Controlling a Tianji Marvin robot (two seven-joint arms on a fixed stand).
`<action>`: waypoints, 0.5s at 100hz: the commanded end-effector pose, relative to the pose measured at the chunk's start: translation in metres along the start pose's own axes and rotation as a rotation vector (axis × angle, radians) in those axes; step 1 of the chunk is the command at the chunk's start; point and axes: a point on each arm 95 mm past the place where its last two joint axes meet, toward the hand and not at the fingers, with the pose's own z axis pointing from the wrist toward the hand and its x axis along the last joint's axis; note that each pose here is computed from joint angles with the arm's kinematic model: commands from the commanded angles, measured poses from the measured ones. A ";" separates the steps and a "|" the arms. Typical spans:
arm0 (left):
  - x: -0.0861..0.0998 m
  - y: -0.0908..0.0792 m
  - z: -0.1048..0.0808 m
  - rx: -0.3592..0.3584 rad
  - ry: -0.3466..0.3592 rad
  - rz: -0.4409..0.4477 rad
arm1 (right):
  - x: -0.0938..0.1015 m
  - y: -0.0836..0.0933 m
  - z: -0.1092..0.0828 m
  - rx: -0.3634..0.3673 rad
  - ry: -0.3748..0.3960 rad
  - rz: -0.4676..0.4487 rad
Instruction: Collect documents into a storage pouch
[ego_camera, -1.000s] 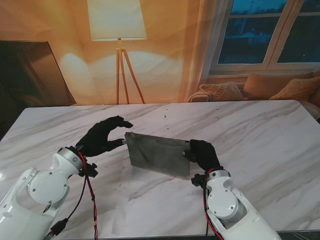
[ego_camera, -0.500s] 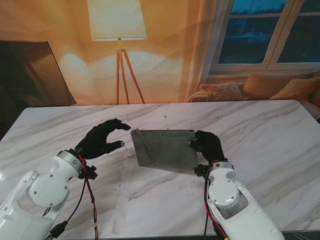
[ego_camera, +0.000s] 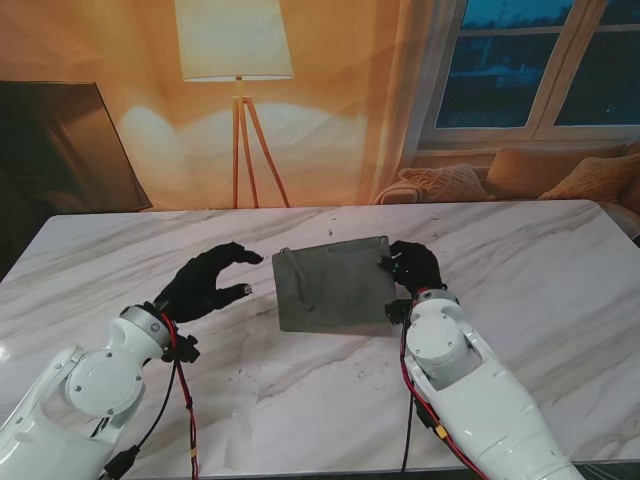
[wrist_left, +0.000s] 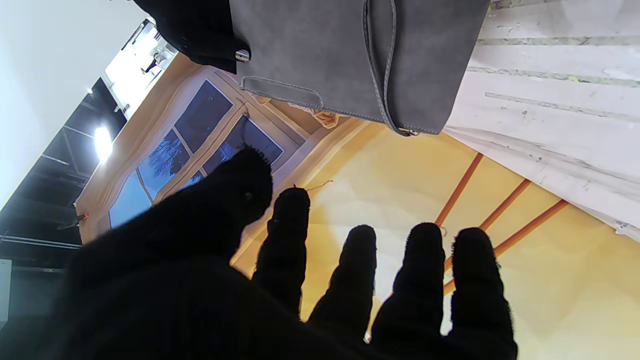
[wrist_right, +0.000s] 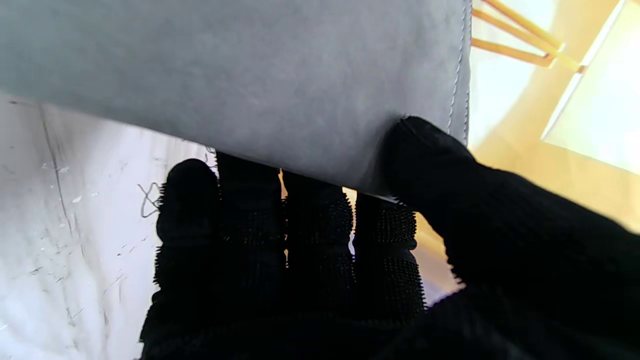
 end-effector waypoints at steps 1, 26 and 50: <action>0.000 0.006 -0.001 -0.015 -0.008 -0.014 | 0.005 0.000 0.009 -0.007 -0.010 -0.005; 0.002 0.011 0.000 -0.012 -0.018 -0.033 | -0.007 0.002 0.030 -0.022 -0.080 -0.086; 0.002 0.016 0.002 -0.012 -0.026 -0.051 | -0.020 0.002 0.041 0.010 -0.138 -0.157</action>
